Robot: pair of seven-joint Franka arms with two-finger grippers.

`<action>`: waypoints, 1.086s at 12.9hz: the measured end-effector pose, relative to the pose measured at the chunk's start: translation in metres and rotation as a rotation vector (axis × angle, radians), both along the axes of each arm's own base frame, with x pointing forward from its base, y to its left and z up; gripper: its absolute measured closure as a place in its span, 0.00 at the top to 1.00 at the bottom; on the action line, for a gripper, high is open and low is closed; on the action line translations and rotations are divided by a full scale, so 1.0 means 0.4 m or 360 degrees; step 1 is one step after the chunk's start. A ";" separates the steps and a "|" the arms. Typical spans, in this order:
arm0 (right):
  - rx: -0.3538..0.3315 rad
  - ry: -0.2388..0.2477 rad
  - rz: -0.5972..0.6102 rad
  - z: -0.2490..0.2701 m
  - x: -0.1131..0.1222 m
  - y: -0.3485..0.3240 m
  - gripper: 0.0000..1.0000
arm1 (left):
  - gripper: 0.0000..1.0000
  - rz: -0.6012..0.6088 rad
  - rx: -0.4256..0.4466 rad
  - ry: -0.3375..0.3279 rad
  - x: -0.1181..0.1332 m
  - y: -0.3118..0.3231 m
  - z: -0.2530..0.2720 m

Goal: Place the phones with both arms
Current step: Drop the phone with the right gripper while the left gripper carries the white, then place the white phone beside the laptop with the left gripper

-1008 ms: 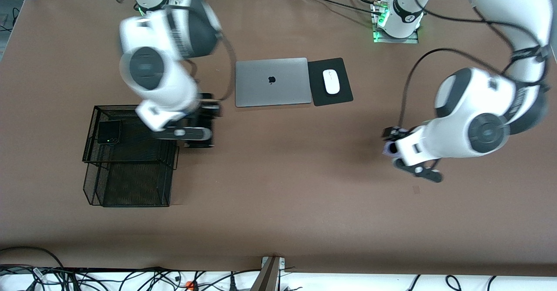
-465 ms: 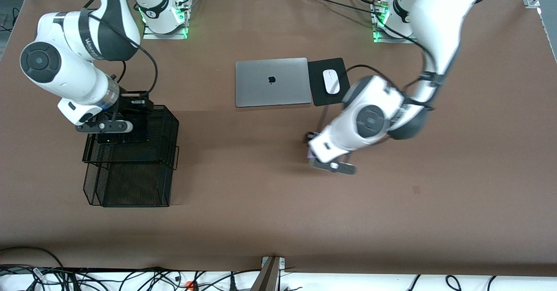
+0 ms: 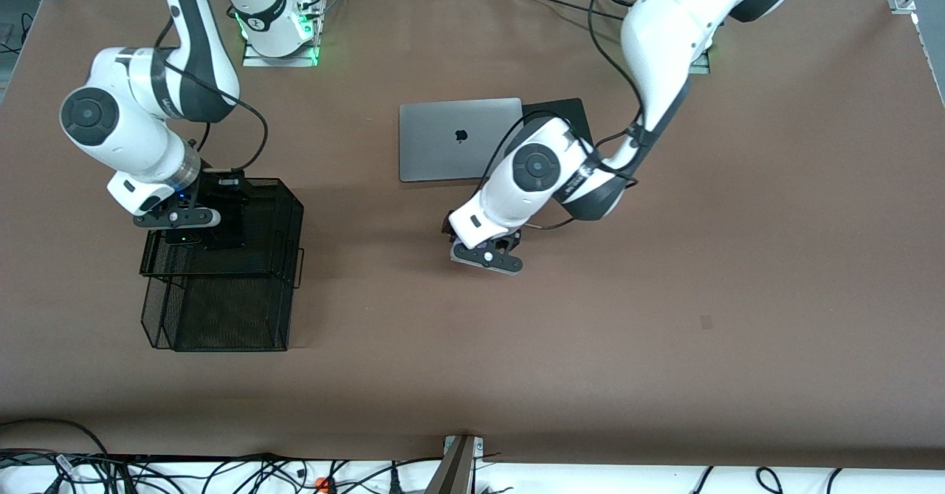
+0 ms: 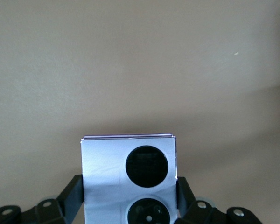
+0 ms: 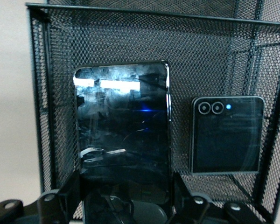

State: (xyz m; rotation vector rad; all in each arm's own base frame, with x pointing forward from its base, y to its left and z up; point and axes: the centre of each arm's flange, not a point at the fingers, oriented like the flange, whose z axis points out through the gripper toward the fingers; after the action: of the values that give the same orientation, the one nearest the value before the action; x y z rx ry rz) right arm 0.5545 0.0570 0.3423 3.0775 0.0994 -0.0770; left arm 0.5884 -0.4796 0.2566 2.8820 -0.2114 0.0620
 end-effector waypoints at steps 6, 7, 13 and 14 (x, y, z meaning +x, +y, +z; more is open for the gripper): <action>0.0023 -0.0011 -0.0063 -0.076 0.019 0.021 0.84 | 0.84 0.0159 0.0075 -0.0124 -0.063 -0.089 -0.137; 0.0027 -0.0023 -0.0062 -0.068 0.025 0.024 0.84 | 0.84 0.0166 0.0071 -0.0126 -0.061 -0.086 -0.157; 0.0068 -0.0015 -0.0032 0.074 0.088 0.059 1.00 | 0.90 0.0184 0.0065 -0.0145 -0.041 -0.077 -0.158; 0.0080 0.0013 -0.0025 0.122 0.100 0.067 1.00 | 0.91 0.0193 0.0058 -0.0157 -0.030 -0.072 -0.147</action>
State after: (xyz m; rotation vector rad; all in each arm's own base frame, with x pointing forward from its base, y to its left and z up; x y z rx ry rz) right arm 0.5946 0.0838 0.3912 3.1285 0.0787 -0.0890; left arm 0.5763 -0.5086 0.1978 2.9281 -0.0559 0.2254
